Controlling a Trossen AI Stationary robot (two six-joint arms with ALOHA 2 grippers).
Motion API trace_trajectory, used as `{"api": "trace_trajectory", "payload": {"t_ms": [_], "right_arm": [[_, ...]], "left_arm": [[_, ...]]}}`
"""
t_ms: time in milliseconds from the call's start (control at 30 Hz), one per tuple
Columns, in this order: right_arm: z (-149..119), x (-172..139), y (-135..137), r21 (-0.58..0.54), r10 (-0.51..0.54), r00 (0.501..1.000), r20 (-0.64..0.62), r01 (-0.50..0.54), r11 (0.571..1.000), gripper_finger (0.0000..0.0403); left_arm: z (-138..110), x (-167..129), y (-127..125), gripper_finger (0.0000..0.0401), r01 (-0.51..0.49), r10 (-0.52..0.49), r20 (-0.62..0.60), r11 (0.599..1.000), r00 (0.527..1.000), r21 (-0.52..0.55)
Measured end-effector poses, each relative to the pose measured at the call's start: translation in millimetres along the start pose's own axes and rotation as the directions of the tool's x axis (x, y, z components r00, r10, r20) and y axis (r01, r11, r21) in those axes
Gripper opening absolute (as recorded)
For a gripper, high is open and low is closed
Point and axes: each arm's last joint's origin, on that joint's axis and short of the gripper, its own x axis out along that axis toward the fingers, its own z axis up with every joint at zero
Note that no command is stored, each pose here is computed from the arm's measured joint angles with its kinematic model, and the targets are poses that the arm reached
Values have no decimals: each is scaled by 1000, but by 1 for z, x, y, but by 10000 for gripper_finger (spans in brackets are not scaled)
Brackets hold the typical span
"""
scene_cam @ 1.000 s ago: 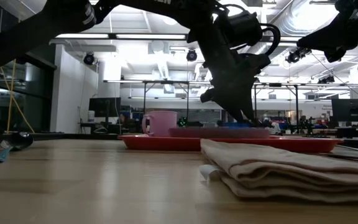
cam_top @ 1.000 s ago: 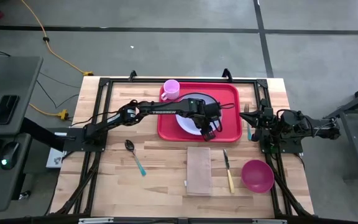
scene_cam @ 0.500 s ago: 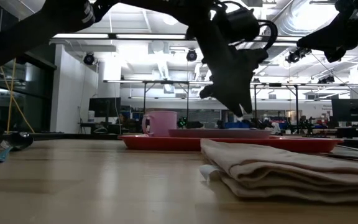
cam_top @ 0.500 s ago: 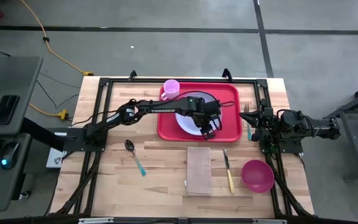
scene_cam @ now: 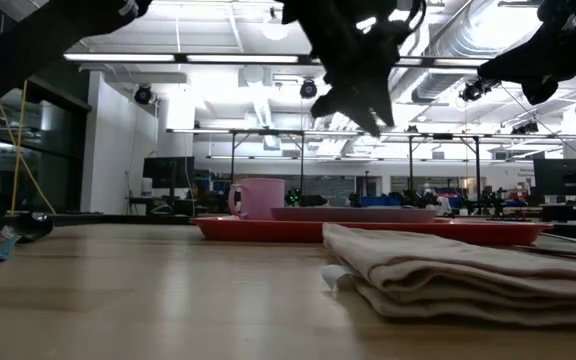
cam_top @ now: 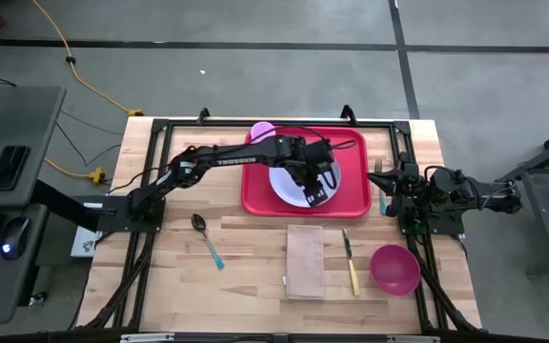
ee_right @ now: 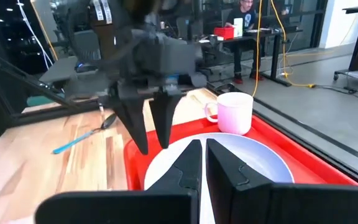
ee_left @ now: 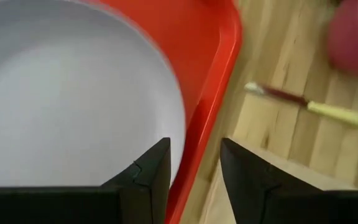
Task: Set up tray
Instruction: Put the red bowl on the blue plate on the red serving tray
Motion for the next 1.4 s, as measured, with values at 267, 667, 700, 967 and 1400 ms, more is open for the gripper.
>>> {"api": "trace_trajectory", "payload": {"t_ms": [267,667,700,967,1400], "right_arm": [[0,0,0,-2,-1,1000,-5,1,1000,0],[-1,0,0,-3,-1,1000,-6,1,1000,0],[-1,0,0,-3,-1,1000,-6,1,1000,0],[-1,0,0,-3,-1,1000,-6,1,1000,0],[-2,0,0,-11,-4,1000,-25,3,1000,0]], "left_arm": [[-6,-22,-1,166,-16,15,-50,999,999,-34],[-26,-40,-3,166,-75,60,-220,995,974,-60],[-28,-41,-3,166,-81,65,-240,995,969,-60],[-40,-46,-14,166,-132,111,-306,990,945,-48],[-50,-116,-22,166,-330,304,-182,935,935,-133]]}}
